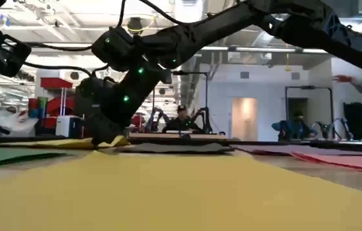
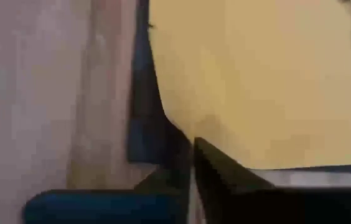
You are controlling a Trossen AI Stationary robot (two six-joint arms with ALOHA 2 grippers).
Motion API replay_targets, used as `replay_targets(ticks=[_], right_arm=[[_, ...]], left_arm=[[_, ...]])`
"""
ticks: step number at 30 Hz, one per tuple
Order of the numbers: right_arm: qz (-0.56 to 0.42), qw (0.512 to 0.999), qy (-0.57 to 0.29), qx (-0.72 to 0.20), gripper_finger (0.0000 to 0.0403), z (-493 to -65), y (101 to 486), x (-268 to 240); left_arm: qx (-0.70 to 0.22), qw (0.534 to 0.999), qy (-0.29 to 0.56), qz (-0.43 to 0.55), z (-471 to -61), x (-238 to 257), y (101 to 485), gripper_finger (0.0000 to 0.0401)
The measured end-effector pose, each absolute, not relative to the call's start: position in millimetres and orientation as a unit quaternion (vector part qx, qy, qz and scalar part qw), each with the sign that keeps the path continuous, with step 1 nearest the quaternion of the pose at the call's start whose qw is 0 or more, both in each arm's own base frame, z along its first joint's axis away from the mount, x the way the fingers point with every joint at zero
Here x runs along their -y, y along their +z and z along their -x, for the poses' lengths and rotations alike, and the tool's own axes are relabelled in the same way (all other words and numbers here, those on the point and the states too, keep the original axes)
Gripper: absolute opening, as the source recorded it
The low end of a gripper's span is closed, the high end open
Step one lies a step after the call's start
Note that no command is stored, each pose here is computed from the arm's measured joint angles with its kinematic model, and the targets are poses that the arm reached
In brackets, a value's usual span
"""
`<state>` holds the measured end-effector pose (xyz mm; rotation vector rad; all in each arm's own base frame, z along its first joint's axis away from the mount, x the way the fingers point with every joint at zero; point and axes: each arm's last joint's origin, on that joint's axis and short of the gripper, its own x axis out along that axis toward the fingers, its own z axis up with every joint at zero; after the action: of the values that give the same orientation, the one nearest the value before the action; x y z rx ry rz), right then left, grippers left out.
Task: Organize paper
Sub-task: Put the yellow paper on top of the other yellow paper in the bottom center of the table
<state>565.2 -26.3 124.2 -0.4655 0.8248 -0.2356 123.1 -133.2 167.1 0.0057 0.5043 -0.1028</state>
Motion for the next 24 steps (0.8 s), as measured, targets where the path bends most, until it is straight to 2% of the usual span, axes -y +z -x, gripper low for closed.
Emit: replay_targets(ticks=[10,15,24], right_arm=[[0.242,0.885,-0.096,-0.385,0.0001,-569.2,141.4,6.1],[0.281,0.857,-0.11,-0.418,0.0001,-565.8,159.8,-1.2],[0.284,0.832,-0.108,-0.465,0.0,-534.5,218.0,-6.9]], left_arm=[[-0.258,0.964,-0.064,0.007,-122.7,134.1,166.7,0.0036],[-0.259,0.964,-0.059,0.028,-122.7,134.2,166.7,0.0036],[-0.259,0.963,-0.052,0.046,-122.8,134.1,166.7,0.0036]])
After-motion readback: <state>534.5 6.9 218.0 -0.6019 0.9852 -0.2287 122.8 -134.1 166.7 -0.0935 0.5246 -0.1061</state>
